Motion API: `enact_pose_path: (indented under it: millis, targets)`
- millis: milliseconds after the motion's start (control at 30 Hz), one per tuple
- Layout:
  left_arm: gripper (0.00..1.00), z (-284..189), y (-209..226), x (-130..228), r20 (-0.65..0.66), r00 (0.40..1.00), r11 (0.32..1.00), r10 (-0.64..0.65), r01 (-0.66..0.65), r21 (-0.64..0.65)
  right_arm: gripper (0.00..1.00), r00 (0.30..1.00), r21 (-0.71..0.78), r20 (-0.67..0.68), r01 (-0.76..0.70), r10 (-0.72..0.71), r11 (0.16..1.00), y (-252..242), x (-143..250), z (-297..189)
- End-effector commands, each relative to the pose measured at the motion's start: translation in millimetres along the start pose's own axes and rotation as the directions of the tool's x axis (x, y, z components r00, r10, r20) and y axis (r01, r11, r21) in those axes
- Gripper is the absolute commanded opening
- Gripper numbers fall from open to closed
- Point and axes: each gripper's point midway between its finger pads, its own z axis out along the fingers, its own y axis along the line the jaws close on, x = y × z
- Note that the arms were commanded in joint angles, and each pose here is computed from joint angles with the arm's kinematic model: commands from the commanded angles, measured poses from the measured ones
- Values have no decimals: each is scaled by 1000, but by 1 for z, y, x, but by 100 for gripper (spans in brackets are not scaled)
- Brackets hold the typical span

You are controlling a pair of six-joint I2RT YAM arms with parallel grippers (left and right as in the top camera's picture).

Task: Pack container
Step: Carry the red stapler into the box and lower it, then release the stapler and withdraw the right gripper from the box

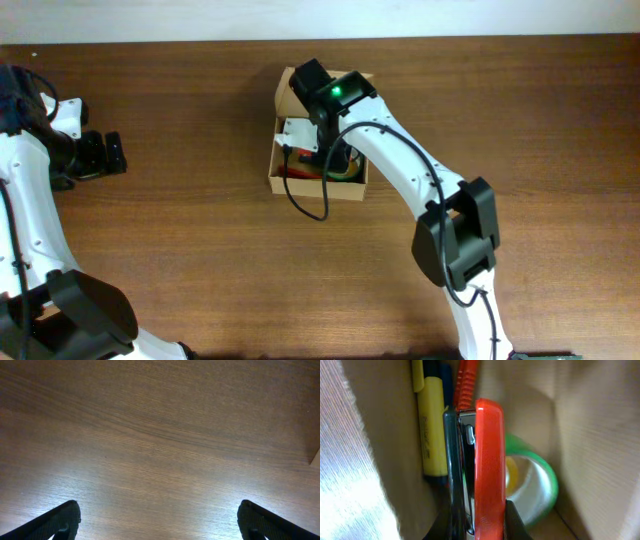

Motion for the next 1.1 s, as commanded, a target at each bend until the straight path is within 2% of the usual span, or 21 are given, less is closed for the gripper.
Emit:
enact_pose_path:
  millis: [0,333,400,433,733,900,1000,1067]
  targets:
    - [100,-3,-1,-1,13,1000,1000,14,-15,7,4,1000,-53,12,16,-15,998,8,-6,13]
    - [100,-3,-1,-1,13,1000,1000,14,-15,7,4,1000,-133,25,16,-13,991,21,-12,35]
    - [100,-3,-1,-1,13,1000,1000,14,-15,7,32,1000,-132,26,12,-9,991,21,-12,35]
    - [100,-3,-1,-1,13,1000,1000,14,-14,7,36,1000,-131,26,12,-9,991,20,-12,35]
    - [100,-3,-1,-1,13,1000,1000,14,-15,7,44,998,-100,36,-46,50,994,15,-15,26]
    - [100,-3,-1,-1,13,1000,1000,14,-15,7,53,991,12,74,-114,113,993,-1,-15,-16]
    - [100,-3,-1,-1,13,1000,1000,14,-15,7,61,972,76,155,-187,174,979,-9,-20,-54]
    - [100,-3,-1,-1,13,1000,1000,14,-15,7,63,957,118,212,-228,200,967,-13,-21,-82]
